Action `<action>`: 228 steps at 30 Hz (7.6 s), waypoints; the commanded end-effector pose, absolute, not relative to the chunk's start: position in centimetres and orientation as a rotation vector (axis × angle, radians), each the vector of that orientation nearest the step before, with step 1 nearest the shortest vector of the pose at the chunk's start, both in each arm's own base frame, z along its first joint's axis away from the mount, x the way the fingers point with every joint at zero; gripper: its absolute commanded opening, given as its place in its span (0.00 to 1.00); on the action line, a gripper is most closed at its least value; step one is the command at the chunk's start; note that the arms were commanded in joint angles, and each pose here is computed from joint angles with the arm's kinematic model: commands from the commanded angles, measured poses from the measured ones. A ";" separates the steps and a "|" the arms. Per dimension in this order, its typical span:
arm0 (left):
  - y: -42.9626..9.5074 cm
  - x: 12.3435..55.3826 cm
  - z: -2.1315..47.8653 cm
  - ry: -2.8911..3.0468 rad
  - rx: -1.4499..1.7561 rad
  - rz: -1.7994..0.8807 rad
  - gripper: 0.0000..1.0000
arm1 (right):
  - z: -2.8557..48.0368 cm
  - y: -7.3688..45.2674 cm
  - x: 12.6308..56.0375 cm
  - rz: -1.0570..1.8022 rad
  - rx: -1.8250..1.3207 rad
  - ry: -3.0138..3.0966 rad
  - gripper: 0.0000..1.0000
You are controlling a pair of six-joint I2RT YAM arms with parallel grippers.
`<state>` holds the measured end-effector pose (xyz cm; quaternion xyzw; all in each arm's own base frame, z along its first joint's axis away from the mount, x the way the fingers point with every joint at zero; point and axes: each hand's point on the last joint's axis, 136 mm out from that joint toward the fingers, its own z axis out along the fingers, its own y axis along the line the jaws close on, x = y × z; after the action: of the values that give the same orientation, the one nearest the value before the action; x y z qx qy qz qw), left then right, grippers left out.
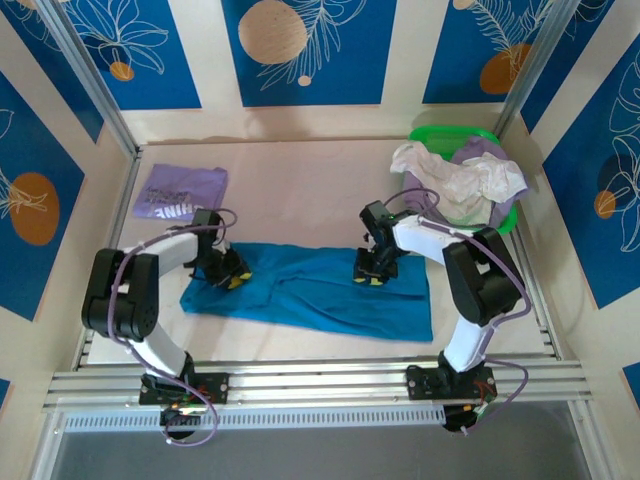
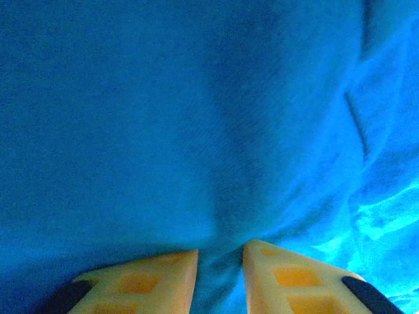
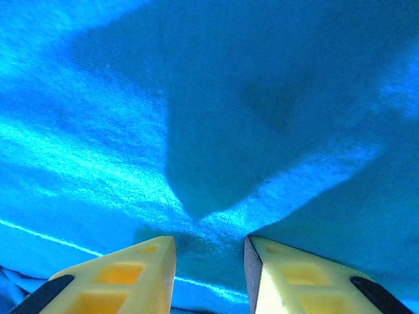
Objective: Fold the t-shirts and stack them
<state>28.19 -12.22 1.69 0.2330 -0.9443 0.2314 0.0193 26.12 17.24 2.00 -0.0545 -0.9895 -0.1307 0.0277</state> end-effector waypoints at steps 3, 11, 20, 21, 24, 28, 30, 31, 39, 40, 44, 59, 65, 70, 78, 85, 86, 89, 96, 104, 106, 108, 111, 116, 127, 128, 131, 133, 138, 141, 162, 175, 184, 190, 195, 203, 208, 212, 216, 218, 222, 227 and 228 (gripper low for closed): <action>-14.4 29.9 -1.9 -2.918 0.658 0.635 0.29 | 2.6 14.6 24.6 -0.368 -0.271 -3.043 0.36; -17.4 38.0 -0.5 -2.980 0.554 0.701 0.30 | 5.2 14.0 24.1 -0.447 -0.228 -3.080 0.36; -18.2 40.6 7.9 -3.108 0.495 0.807 0.33 | 7.0 14.7 23.4 -0.518 -0.209 -3.084 0.40; -18.1 40.1 8.2 -3.105 0.505 0.813 0.33 | 7.1 14.7 23.3 -0.517 -0.212 -3.086 0.45; -17.9 38.3 8.3 -3.097 0.541 0.827 0.33 | 7.5 15.2 22.8 -0.535 -0.205 -3.076 0.46; -18.1 36.4 6.5 -3.075 0.576 0.824 0.33 | 7.4 16.4 21.8 -0.557 -0.166 -3.053 0.46; -18.5 36.0 5.4 -3.053 0.590 0.844 0.33 | 7.1 17.0 21.2 -0.576 -0.160 -3.029 0.46; -18.7 35.8 5.0 -3.044 0.596 0.848 0.33 | 6.9 17.3 20.9 -0.582 -0.161 -3.019 0.46; -18.9 35.4 0.7 -2.997 0.639 0.775 0.33 | 4.8 19.3 18.8 -0.573 -0.142 -2.953 0.46; -18.9 35.5 0.3 -2.994 0.640 0.766 0.33 | 4.5 19.5 18.7 -0.578 -0.147 -2.944 0.46; -19.0 36.8 -1.3 -2.980 0.636 0.722 0.33 | 3.5 20.7 18.7 -0.603 -0.164 -2.919 0.46; -20.9 48.4 6.7 -3.125 0.466 0.928 0.34 | 4.3 29.0 20.5 -0.616 0.059 -2.922 0.46; -20.1 48.0 12.2 -3.224 0.415 0.959 0.36 | 5.4 28.1 20.6 -0.572 0.072 -2.960 0.47; -19.9 47.1 14.4 -3.240 0.401 0.991 0.36 | 4.1 27.4 20.1 -0.513 0.033 -2.945 0.48; -18.3 45.2 14.4 -3.234 0.417 0.966 0.37 | 1.8 29.5 18.9 -0.538 0.046 -2.872 0.50; -16.8 43.8 13.7 -3.222 0.438 0.936 0.37 | 2.0 36.8 18.5 -0.647 0.175 -2.800 0.50; -16.7 43.7 13.7 -3.220 0.437 0.931 0.37 | 2.5 38.3 18.5 -0.679 0.198 -2.791 0.49; -16.4 43.5 13.7 -3.217 0.441 0.924 0.38 | 4.7 41.3 19.0 -0.762 0.253 -2.818 0.49; -16.7 43.5 12.3 -3.187 0.480 0.936 0.38 | 7.5 37.9 20.2 -0.707 0.224 -2.972 0.50; -20.4 42.9 7.6 -3.122 0.468 0.920 0.38 | 7.4 30.2 20.2 -0.656 0.032 -3.034 0.50; -21.1 42.9 6.2 -3.108 0.472 0.900 0.38 | 6.8 28.9 20.1 -0.644 -0.007 -3.028 0.50; -21.4 43.0 4.8 -3.096 0.491 0.876 0.38 | 6.4 27.6 20.1 -0.631 -0.044 -3.028 0.50; -21.9 43.3 2.7 -3.075 0.511 0.854 0.38 | 5.5 26.0 20.1 -0.618 -0.110 -3.019 0.50; -22.4 44.6 0.5 -3.049 0.504 0.811 0.38 | 5.1 24.6 20.6 -0.651 -0.173 -3.010 0.50; -24.8 49.5 3.8 -3.080 0.392 0.916 0.38 | 4.3 24.5 21.6 -0.701 -0.208 -2.978 0.50; -24.8 49.6 5.2 -3.099 0.376 0.939 0.38 | 4.4 24.5 21.5 -0.699 -0.203 -2.981 0.51; -24.4 49.0 9.5 -3.152 0.332 0.979 0.38 | 4.9 24.4 21.1 -0.694 -0.191 -2.998 0.50; -24.0 48.0 11.7 -3.185 0.311 0.994 0.39 | 5.1 24.2 20.6 -0.694 -0.191 -2.999 0.50; -22.8 43.2 14.6 -3.206 0.280 1.000 0.41 | 6.3 22.8 19.7 -0.670 -0.193 -3.044 0.50; -22.8 38.8 13.7 -3.190 0.227 0.935 0.41 | 6.5 21.0 19.0 -0.606 -0.196 -3.068 0.50; -20.6 15.7 5.1 -3.068 0.105 0.602 0.43 | 3.5 16.1 15.7 -0.626 -0.173 -3.038 0.48; -22.4 13.1 3.7 -3.017 0.175 0.794 0.43 | 2.3 16.9 15.2 -0.679 -0.116 -2.995 0.42; -25.2 13.7 3.1 -2.976 0.148 0.898 0.43 | 2.5 17.6 15.3 -0.725 -0.098 -2.978 0.30; -25.6 13.9 2.2 -2.976 0.156 0.870 0.27 | 2.8 17.8 14.8 -0.743 -0.103 -2.950 0.10; -25.6 13.5 2.6 -2.996 0.120 0.834 0.06 | 3.2 17.8 13.9 -0.789 -0.110 -2.937 0.00; -23.9 12.3 4.2 -3.016 0.140 0.816 0.00 | 4.0 18.3 11.6 -0.809 -0.116 -2.871 0.00; -24.5 13.5 5.5 -3.043 0.176 0.938 0.00 | 5.3 18.7 12.6 -0.857 -0.123 -2.900 0.00; -25.3 15.1 7.2 -3.077 0.153 0.965 0.00 | 7.2 19.4 15.1 -0.913 -0.137 -2.933 0.00; -24.6 18.1 8.1 -3.119 0.241 1.004 0.00 | 8.9 19.8 18.2 -0.940 -0.129 -2.980 0.00; -24.6 19.8 8.6 -3.117 0.270 1.059 0.00 | 9.6 20.1 19.7 -0.958 -0.128 -2.991 0.00; -25.1 22.8 10.1 -3.098 0.255 1.130 0.00 | 10.3 20.6 23.0 -0.999 -0.150 -3.013 0.00; -24.4 27.7 11.5 -3.143 0.302 1.148 0.00 | 11.3 20.8 27.2 -1.047 -0.171 -3.038 0.00; -24.2 28.6 11.8 -3.148 0.298 1.144 0.00 | 11.5 20.9 28.1 -1.047 -0.168 -3.049 0.00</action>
<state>26.49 -24.02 10.07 0.1149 -0.9337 0.3258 -0.0937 26.04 20.26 10.04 -0.0704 -0.9497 -0.3041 -0.0260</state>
